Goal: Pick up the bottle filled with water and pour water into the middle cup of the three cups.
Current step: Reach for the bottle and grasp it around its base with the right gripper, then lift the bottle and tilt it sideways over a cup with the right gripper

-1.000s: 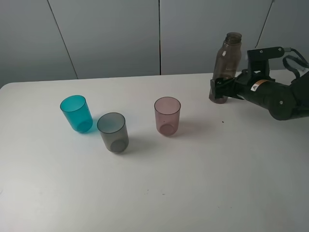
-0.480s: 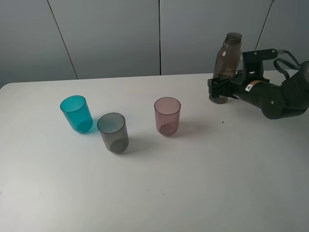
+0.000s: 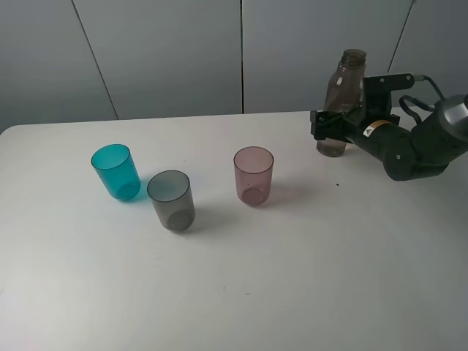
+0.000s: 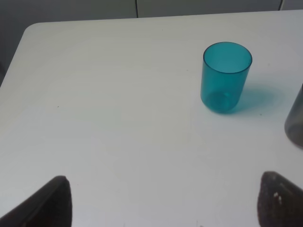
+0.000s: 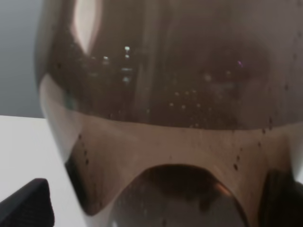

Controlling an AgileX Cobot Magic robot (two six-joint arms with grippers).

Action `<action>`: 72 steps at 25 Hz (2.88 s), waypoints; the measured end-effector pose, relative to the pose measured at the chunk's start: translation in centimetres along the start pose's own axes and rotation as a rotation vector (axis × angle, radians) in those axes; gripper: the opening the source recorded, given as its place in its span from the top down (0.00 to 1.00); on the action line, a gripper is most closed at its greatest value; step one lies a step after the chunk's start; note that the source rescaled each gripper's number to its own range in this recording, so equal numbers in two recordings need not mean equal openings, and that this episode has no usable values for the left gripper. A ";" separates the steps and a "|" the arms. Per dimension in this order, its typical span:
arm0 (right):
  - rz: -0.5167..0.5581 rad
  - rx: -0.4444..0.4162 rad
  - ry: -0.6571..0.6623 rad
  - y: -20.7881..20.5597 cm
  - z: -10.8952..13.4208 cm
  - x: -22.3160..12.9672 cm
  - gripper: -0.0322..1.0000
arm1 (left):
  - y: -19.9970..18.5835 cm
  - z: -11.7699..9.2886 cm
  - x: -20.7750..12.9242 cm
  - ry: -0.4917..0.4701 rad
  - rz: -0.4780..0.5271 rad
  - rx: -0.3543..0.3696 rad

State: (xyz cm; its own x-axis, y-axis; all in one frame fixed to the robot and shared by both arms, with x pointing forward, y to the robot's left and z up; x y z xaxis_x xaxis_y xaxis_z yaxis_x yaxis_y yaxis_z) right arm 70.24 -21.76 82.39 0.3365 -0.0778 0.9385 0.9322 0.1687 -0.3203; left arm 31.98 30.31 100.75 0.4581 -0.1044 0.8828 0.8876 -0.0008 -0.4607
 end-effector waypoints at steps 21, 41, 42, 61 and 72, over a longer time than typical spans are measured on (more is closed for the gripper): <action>-0.086 0.013 0.007 1.1 0.1 0.8 0.00 | 0.0 0.0 0.0 0.000 0.000 0.000; -0.120 -0.014 0.050 1.2 -0.5 1.2 0.97 | 0.0 0.0 0.0 0.000 0.000 0.000; -0.121 -0.017 0.059 1.2 -0.5 1.2 0.97 | 0.0 0.0 0.0 0.000 0.000 0.000; -0.103 0.160 -0.090 0.2 3.5 4.6 0.97 | 0.0 0.0 0.0 0.000 0.000 0.000; -0.166 0.428 -0.155 -1.1 9.6 9.1 0.97 | 0.0 0.0 0.0 0.000 0.000 0.000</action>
State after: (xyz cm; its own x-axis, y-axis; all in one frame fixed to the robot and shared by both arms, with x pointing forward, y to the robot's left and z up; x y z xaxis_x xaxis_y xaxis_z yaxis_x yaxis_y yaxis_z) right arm 71.02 -13.23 92.51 0.1335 0.0035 0.9910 0.8220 0.5583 -0.1127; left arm 31.98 30.31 100.75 0.4581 -0.1044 0.8828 0.8876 -0.0008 -0.4607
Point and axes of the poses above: a point on each arm's last joint axis where the gripper is mounted, y pointing out along that axis toward the gripper, z along the wrist's bending axis when the last joint is at zero, x = y × z, the point moved 10 cm from there along y, pointing out along that axis toward the gripper, and after that the axes turned 6 degrees about y, right-handed, at the moved point
